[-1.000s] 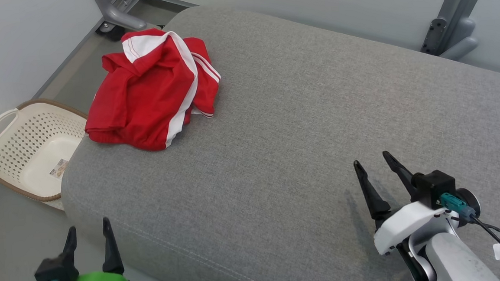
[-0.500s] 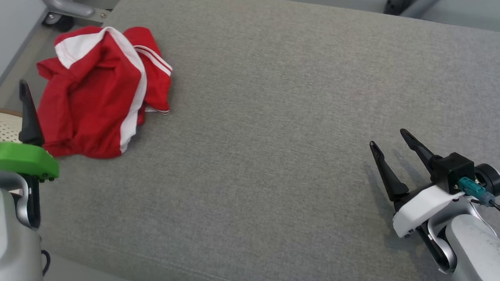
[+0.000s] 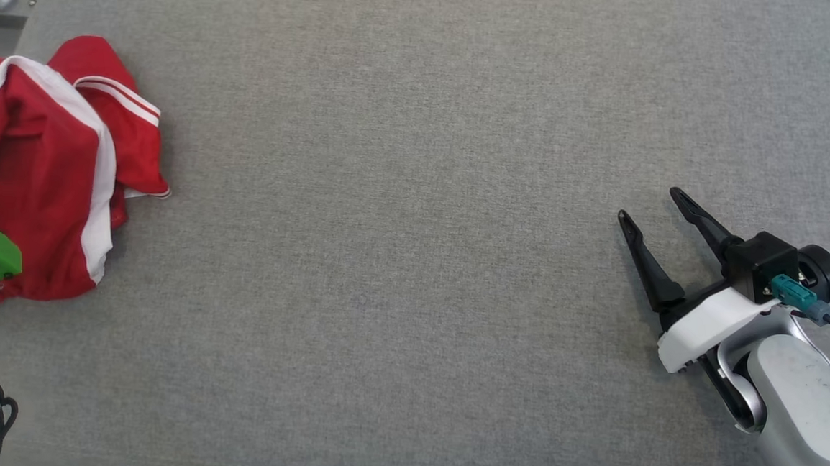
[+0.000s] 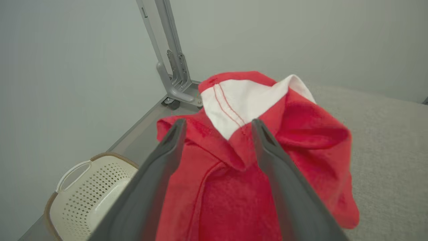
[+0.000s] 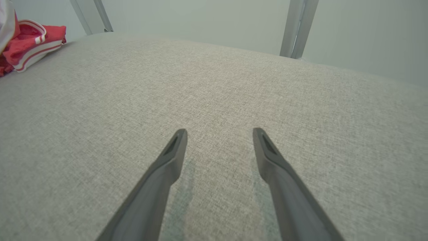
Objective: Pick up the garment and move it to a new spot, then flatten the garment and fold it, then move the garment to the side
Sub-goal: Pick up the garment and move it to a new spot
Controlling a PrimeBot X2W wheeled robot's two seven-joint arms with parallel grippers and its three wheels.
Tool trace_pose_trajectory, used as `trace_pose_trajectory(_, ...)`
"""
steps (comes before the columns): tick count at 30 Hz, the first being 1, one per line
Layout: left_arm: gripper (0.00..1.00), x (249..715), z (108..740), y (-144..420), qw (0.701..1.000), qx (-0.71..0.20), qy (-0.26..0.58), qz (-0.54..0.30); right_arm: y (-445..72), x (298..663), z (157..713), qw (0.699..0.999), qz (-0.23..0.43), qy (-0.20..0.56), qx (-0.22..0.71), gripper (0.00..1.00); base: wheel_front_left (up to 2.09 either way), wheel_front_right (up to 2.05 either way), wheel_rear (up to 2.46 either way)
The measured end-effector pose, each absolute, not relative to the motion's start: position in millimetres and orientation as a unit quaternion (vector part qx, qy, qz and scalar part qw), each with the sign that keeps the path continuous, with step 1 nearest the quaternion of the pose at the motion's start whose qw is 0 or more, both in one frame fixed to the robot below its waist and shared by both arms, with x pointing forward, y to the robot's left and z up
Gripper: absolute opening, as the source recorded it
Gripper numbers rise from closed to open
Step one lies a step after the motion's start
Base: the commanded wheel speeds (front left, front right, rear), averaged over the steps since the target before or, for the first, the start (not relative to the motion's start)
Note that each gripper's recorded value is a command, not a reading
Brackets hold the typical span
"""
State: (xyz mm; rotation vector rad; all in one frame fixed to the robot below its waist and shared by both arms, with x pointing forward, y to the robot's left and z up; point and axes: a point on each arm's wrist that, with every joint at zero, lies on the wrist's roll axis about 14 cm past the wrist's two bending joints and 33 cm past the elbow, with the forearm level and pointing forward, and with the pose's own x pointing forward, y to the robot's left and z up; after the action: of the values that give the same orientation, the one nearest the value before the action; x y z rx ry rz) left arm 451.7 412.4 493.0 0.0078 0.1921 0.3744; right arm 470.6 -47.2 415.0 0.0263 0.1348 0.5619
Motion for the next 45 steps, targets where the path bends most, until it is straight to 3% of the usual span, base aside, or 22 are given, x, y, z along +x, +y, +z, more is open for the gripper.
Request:
trace_pose_trajectory(10,1.0,461.6,455.8,401.9,0.971,-0.014,0.131,0.199,-65.4,469.1,402.1,0.963,0.256,0.083,0.011,1.0,0.0,0.0,0.0)
trace_pose_trajectory(11,0.91,460.5,457.7,403.9,0.971,-0.014,0.128,0.204,-64.6,468.9,403.3,0.963,0.256,0.082,0.012,1.0,0.0,0.0,0.0)
trace_pose_trajectory(12,0.91,459.3,459.6,405.9,0.97,-0.013,0.126,0.206,-63.8,468.5,404.5,0.963,0.257,0.081,0.012,1.0,0.0,0.0,0.0)
trace_pose_trajectory(13,0.02,457.7,460.9,408.4,0.97,-0.011,0.126,0.21,-62.8,468.2,405.9,0.963,0.258,0.08,0.012,1.0,0.0,0.0,0.0)
trace_pose_trajectory(20,0.0,461.4,478.5,408.3,0.974,0.01,0.105,0.202,-58.3,465.3,411.8,0.963,0.259,0.075,0.017,1.0,0.0,0.0,0.0)
trace_pose_trajectory(26,0.0,494.4,552.1,380.2,0.989,0.06,0.003,0.132,-59.2,460.5,421.9,0.966,0.247,0.069,0.028,1.0,0.0,0.0,0.0)
trace_pose_trajectory(31,0.0,523.4,633.2,308.0,0.988,0.111,-0.103,0.024,-57.6,448.7,434.4,0.969,0.233,0.062,0.049,1.0,0.0,0.0,0.0)
trace_pose_trajectory(36,0.0,528.7,692.7,191.9,0.967,0.121,-0.19,-0.116,-65.1,430.3,444.8,0.974,0.211,0.058,0.064,1.0,0.0,0.0,0.0)
trace_pose_trajectory(40,0.0,513.2,730.3,106.4,0.941,0.079,-0.245,-0.219,-83.3,416.2,450.3,0.98,0.18,0.054,0.069,1.0,0.0,0.0,0.0)
trace_pose_trajectory(45,0.0,493.4,775.6,47.1,0.909,-0.014,-0.301,-0.287,-116.0,403.9,459.9,0.988,0.131,0.042,0.072,1.0,0.0,0.0,0.0)
